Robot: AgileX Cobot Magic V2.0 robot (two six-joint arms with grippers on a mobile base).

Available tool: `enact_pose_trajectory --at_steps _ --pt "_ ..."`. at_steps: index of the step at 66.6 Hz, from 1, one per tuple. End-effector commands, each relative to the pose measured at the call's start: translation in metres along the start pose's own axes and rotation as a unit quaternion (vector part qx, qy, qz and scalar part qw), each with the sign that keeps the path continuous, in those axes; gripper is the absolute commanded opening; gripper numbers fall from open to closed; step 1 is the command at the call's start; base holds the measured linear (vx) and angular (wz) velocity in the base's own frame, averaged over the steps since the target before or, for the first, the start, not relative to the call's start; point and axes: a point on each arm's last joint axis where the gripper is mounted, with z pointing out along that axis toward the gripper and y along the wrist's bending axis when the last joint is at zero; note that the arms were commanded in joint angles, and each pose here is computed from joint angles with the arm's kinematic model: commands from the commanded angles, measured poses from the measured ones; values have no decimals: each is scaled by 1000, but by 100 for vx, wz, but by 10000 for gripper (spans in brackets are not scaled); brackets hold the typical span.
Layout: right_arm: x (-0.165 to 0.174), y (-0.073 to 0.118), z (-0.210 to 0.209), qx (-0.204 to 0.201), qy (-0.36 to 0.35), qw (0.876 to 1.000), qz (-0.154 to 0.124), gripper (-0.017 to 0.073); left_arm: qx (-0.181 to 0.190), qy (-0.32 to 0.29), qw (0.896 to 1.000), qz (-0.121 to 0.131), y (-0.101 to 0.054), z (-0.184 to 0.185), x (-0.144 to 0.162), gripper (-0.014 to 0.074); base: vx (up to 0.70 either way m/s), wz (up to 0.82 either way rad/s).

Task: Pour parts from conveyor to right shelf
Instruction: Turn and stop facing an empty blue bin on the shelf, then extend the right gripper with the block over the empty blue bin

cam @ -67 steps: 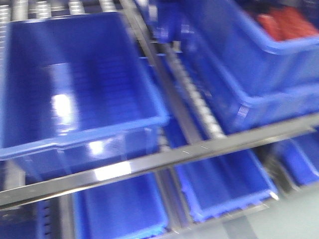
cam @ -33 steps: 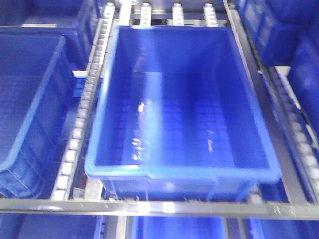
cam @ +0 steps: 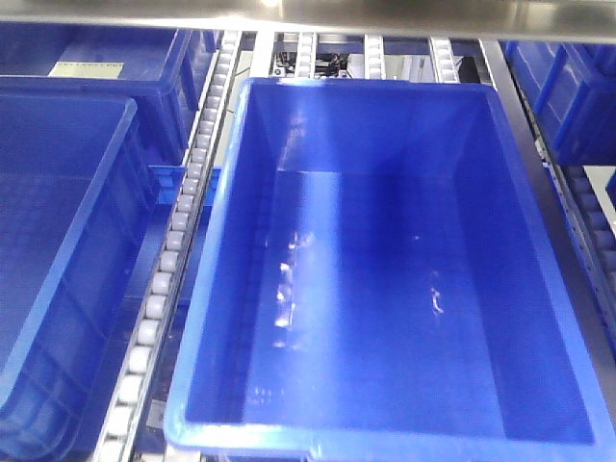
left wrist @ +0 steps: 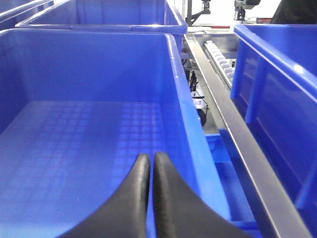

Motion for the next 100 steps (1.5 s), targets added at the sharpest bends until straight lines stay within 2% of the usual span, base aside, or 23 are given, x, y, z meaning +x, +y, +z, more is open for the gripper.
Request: enact_pose_trajectory --at_steps 1,63,87,93,100 --pt "-6 0 -2 2 -3 1000 -4 -5 5 -39 999 -8 -1 0 -13 -6 12 4" --pt "-6 0 -2 2 -3 1000 -4 -5 5 -39 999 -8 -1 0 -13 -6 2 1" --pt "-11 3 -2 -16 -26 1000 3 -5 5 -39 999 -8 -1 0 -13 -6 0 0" --pt "-19 8 -1 -48 -57 997 11 -5 5 -39 999 -8 -1 0 -13 -6 0 0" --pt "-38 18 13 -126 -53 990 13 -5 5 -39 999 -8 -1 0 -13 -6 0 0"
